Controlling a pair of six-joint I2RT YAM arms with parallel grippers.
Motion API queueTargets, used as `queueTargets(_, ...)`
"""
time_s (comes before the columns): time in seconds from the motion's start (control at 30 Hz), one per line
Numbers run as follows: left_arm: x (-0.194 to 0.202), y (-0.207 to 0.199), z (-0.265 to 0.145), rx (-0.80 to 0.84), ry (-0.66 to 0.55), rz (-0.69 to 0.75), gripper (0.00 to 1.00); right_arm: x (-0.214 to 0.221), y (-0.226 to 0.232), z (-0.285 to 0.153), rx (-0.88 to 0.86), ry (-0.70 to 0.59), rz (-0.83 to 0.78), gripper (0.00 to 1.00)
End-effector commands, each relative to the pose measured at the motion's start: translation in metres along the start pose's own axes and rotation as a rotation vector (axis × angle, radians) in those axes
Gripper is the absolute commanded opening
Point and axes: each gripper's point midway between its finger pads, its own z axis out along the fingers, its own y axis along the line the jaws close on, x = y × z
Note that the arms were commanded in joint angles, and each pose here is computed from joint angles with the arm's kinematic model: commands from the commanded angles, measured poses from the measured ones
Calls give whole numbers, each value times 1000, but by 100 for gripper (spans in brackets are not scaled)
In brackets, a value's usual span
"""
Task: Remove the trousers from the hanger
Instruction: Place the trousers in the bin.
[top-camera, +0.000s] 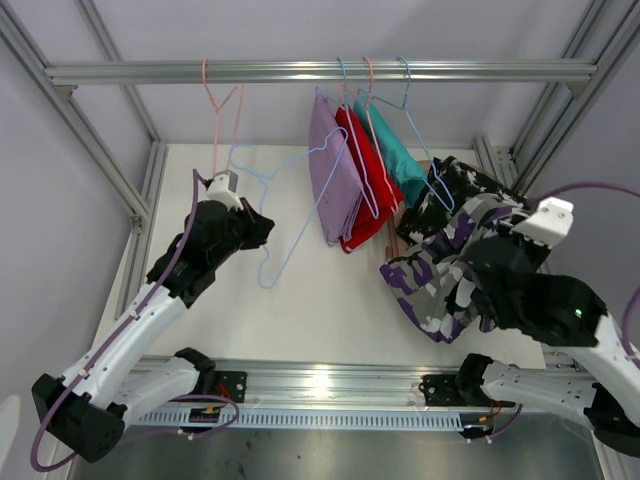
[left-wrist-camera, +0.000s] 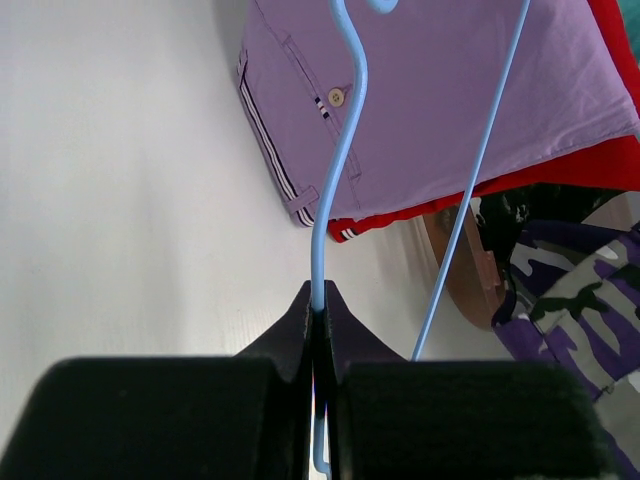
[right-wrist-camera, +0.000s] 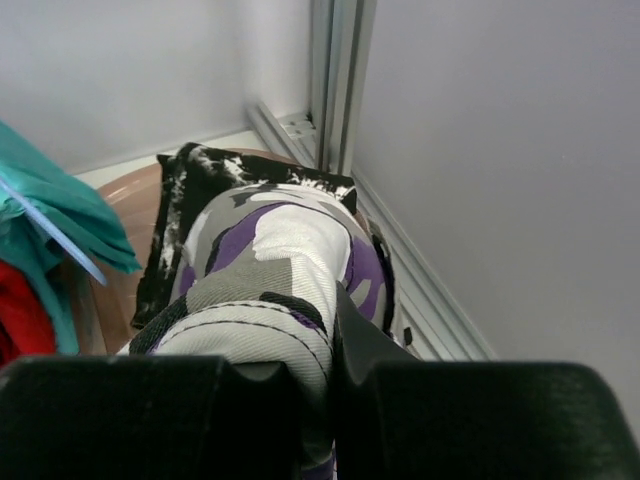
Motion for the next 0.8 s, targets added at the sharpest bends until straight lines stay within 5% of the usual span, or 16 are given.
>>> queueTargets(0.0, -17, -16, -7, 42, -44, 31, 0, -35, -26, 7, 308, -194, 98, 0)
queueTargets(0.77, -19, -20, -11, 47, -45, 51, 0, 18, 0, 92, 637, -84, -55, 2)
